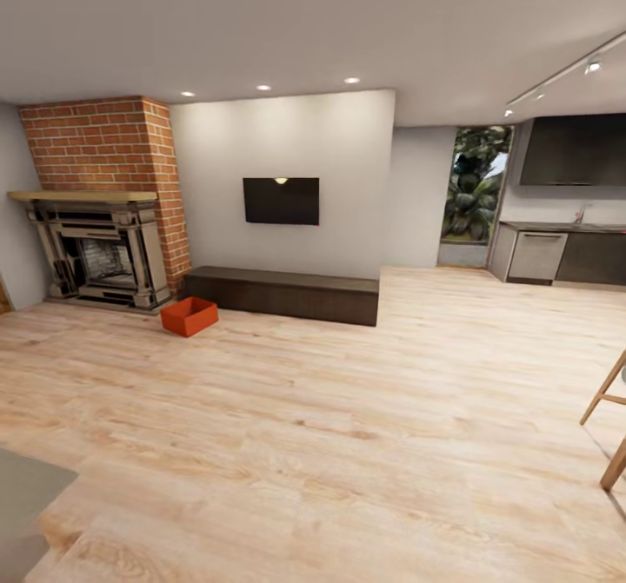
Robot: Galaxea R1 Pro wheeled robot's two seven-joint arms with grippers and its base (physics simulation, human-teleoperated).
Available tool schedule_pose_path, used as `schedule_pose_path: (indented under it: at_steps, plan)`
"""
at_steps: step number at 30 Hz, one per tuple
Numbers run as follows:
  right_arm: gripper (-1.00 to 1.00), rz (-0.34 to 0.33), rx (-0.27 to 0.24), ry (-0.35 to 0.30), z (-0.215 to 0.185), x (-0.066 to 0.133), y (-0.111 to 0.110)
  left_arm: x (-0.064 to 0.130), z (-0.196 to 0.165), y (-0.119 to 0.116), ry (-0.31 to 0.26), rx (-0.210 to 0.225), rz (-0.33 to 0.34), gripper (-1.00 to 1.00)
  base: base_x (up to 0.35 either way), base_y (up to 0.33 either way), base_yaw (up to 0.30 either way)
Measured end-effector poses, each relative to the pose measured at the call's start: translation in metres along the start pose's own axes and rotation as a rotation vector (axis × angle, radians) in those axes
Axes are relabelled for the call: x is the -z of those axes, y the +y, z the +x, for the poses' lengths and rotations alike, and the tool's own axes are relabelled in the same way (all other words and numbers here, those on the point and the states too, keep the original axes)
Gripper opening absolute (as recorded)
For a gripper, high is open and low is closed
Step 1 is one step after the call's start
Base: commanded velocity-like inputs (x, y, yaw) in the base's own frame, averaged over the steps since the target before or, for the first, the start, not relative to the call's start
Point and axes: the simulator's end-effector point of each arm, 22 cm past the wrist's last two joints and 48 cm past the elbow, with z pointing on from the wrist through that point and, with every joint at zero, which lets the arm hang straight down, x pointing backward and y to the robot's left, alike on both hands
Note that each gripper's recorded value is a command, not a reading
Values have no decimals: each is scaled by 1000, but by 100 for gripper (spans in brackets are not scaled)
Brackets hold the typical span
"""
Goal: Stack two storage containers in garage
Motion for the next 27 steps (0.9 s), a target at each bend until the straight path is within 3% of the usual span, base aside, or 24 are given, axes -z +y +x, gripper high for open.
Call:
schedule_pose_path:
  at_steps: [27]
  plan:
    - [100, 2, 0, -1, 0, 0, -1, 0, 0, 0, 0, 0, 0, 100, 323, 0, 0]
